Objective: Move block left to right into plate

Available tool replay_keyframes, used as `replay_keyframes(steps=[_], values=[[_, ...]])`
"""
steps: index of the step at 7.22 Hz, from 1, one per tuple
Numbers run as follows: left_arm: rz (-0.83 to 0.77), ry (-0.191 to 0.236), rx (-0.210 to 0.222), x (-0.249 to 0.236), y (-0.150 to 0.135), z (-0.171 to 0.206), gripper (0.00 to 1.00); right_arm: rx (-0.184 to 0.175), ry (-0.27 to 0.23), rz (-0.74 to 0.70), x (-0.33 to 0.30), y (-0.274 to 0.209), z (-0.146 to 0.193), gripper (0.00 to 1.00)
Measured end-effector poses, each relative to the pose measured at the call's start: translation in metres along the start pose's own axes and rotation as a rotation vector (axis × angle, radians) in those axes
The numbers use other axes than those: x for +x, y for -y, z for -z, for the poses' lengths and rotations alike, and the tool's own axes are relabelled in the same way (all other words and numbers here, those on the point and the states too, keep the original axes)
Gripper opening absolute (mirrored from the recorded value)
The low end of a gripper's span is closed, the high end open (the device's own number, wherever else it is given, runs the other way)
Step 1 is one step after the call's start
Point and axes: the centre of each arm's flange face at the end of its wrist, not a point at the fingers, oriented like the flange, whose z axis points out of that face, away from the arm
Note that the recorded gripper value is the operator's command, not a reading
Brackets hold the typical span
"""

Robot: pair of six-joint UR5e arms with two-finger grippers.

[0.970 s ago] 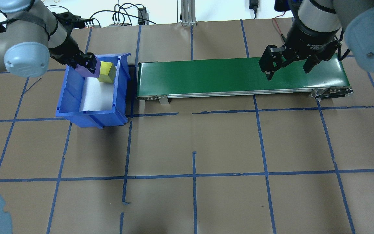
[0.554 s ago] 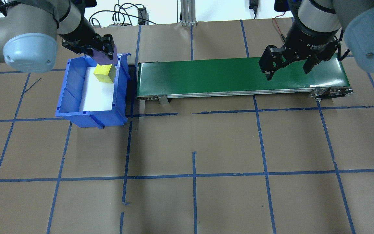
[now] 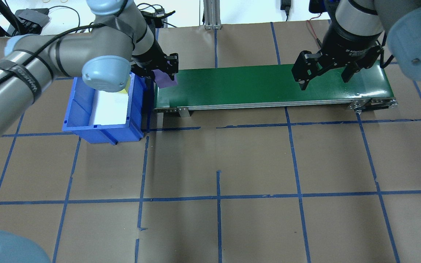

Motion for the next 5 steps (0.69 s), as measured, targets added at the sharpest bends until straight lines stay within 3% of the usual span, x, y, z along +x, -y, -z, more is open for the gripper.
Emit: replay_keyframes(steps=[3,5], values=[[-0.001,0.001,0.001,0.008,0.004,-0.022,1.0,-0.001,0.004,0.002,-0.001,-0.001,0.0,1.0],[-0.046,0.007,0.061,0.008,0.019,0.021,1.0,0.0,0.004,0.002,-0.001,0.0,0.0,1.0]])
